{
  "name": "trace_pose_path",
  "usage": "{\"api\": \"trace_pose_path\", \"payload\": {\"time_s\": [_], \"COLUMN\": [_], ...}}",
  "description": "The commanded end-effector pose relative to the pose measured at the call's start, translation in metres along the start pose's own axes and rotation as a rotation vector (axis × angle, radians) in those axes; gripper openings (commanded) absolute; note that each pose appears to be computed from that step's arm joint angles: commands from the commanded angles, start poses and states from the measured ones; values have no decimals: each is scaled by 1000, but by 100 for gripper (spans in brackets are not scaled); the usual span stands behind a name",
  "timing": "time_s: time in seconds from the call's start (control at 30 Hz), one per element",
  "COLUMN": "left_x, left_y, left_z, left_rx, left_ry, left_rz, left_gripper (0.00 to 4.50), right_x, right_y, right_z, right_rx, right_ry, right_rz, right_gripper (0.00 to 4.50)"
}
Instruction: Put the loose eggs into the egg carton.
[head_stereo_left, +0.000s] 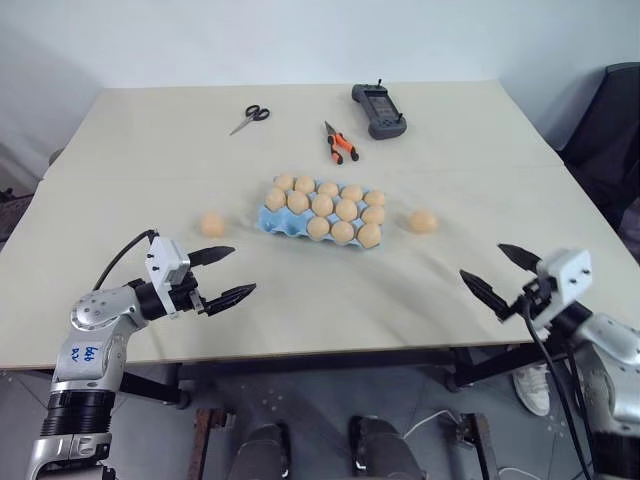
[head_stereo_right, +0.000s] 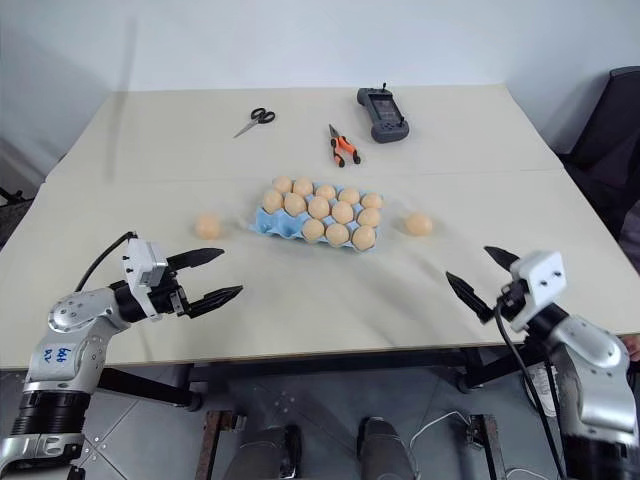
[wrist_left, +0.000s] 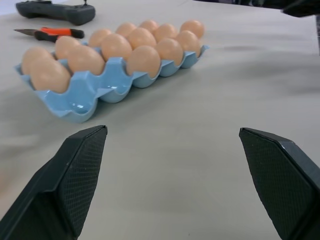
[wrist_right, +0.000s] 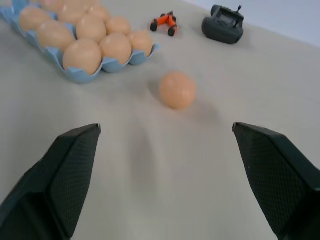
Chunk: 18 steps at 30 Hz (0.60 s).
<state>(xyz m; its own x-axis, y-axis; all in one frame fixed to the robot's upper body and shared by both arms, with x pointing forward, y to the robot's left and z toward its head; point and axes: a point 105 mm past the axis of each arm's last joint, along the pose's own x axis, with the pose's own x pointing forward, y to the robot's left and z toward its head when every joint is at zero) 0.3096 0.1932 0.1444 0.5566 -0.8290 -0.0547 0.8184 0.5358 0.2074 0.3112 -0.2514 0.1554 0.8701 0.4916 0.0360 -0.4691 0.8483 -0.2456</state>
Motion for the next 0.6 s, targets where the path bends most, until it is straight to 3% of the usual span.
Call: {"api": "trace_pose_path", "payload": {"time_s": [0.03,0.2,0.4,0.57,0.6], "left_x": [5,32,41,40,39], "left_y": [-3,-21,-27,-27,-27], "left_z": [10,16,17,17,17], "left_rx": [37,37,34,33,31], "left_ry": [-25,-59,-75,-85,-86], "left_rz": [-29,-143,-154,-142,-135], "left_gripper": [450,450,450,450,450], "right_x": [7,75,109,118,119], "right_y": [-8,-16,-22,-26,-27], "right_z": [9,11,-4,-22,-22], "right_rx": [22,93,86,90,89], "right_ry": [-4,102,197,279,275], "right_rz": [-12,56,55,51,53], "right_gripper": [445,445,445,445,428]}}
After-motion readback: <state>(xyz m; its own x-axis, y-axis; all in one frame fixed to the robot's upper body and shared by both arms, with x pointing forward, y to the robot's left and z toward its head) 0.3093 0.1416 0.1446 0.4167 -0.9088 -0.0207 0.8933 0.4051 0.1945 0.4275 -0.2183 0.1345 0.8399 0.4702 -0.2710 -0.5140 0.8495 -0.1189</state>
